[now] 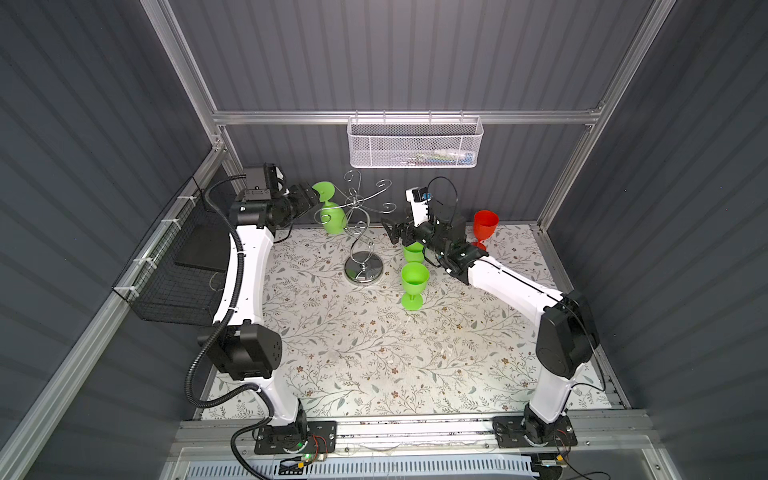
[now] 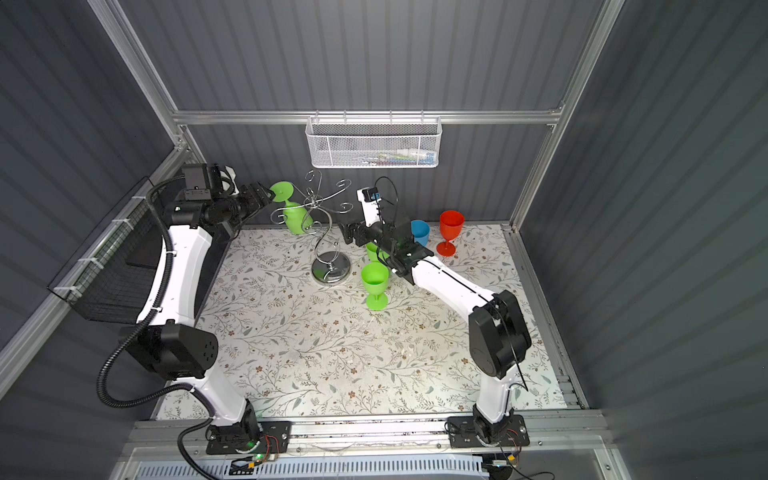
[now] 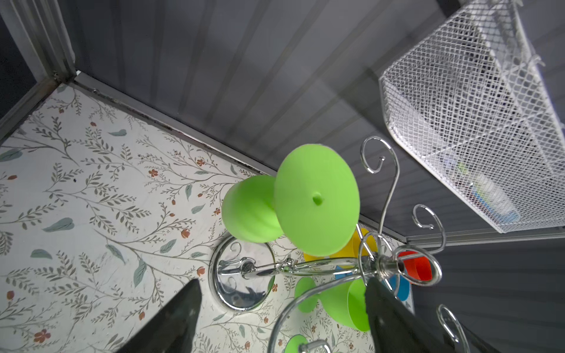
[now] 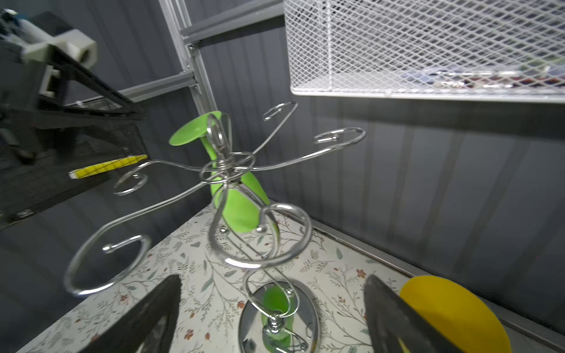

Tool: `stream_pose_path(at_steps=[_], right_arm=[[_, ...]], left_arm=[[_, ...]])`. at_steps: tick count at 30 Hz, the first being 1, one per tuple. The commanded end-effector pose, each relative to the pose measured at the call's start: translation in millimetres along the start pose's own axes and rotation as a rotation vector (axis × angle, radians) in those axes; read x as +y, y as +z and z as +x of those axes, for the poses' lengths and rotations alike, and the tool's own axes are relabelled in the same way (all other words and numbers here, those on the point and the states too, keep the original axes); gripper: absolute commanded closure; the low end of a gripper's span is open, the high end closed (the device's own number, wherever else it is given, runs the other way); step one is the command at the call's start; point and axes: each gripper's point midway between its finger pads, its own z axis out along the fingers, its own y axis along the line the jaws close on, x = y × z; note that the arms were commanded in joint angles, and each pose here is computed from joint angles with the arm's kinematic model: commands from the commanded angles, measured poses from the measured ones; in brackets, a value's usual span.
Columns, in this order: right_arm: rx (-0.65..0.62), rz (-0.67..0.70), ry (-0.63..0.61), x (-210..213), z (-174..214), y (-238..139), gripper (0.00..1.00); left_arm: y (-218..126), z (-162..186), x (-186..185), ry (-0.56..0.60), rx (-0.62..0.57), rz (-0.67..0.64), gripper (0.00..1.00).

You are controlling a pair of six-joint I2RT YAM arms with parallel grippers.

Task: Take the wine glass off the wine glass rack
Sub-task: 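Close the left gripper on the last green glass foot while right waits nearby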

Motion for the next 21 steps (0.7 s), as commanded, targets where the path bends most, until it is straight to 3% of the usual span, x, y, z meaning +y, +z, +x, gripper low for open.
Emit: stream_pose_path(at_steps=[1,21], right_arm=[[-0.091,-0.119,-0.016,33,-27,-19,0.07],[-0.114,-0.249,-0.069,97,-23,-108,0.08]], left_arm=[[11,-2,-4,-0.044,0.000,0.059,0.19],[55,-9,-6,-0.207,-0.020,0.225,0.29]])
